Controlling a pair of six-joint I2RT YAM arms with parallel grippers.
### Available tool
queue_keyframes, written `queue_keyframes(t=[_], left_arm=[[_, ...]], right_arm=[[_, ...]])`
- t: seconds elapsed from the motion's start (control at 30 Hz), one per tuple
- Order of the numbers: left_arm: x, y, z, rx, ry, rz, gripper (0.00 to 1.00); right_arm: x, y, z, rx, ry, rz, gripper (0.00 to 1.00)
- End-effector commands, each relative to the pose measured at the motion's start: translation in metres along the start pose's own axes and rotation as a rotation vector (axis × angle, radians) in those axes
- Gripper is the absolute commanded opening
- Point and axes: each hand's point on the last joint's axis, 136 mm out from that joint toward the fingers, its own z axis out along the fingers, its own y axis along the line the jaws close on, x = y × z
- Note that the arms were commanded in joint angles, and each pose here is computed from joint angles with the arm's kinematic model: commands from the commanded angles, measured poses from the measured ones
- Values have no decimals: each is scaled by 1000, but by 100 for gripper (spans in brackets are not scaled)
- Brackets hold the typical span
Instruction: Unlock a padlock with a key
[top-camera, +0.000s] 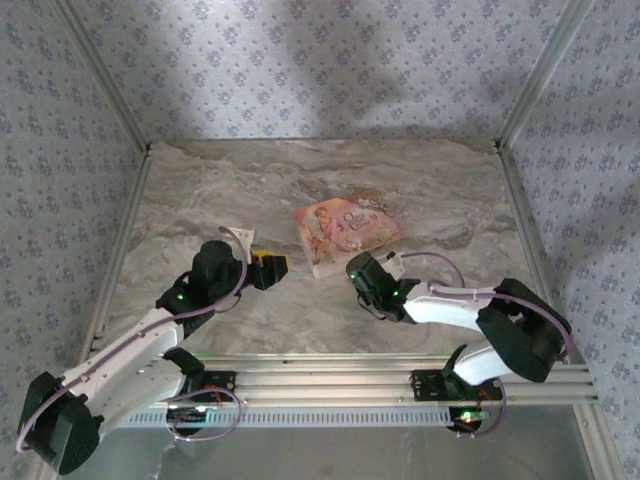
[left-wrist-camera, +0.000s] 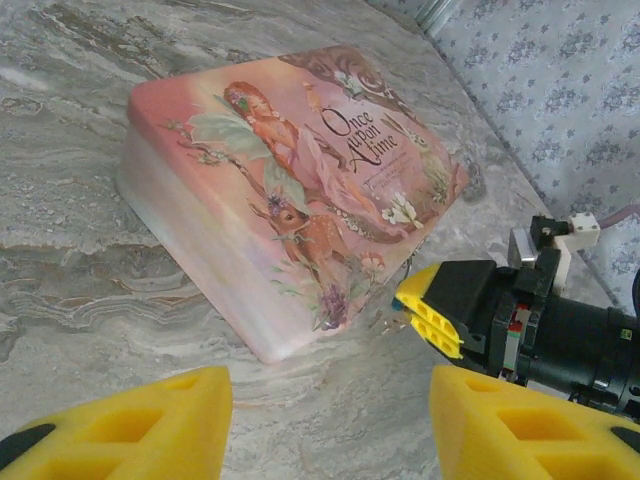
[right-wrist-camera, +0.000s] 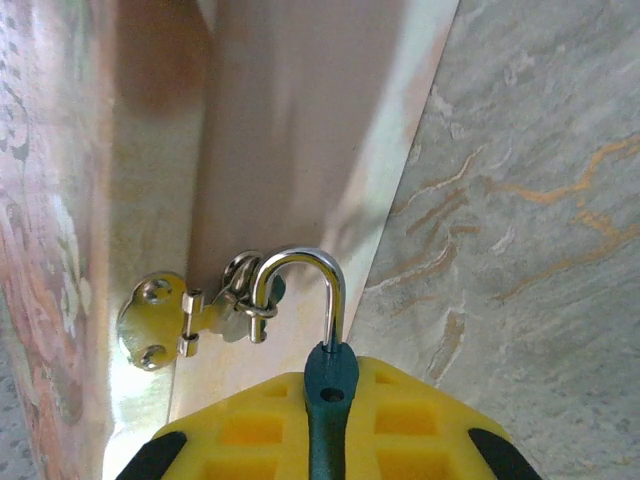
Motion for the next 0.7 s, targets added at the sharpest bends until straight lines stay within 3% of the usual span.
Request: queue_keyframes(t=[0.0, 0.37, 0.67], left_arm=[[-8, -10, -4, 40, -31, 27, 55], [-4, -9, -5, 38, -21, 35, 56], [-1, -10, -4, 38, -10, 46, 56]], right_arm=[[-18, 12, -7, -21, -96, -32, 0], [-16, 34, 2, -213, -110, -61, 0], [-16, 21, 12, -199, -107, -64, 0]])
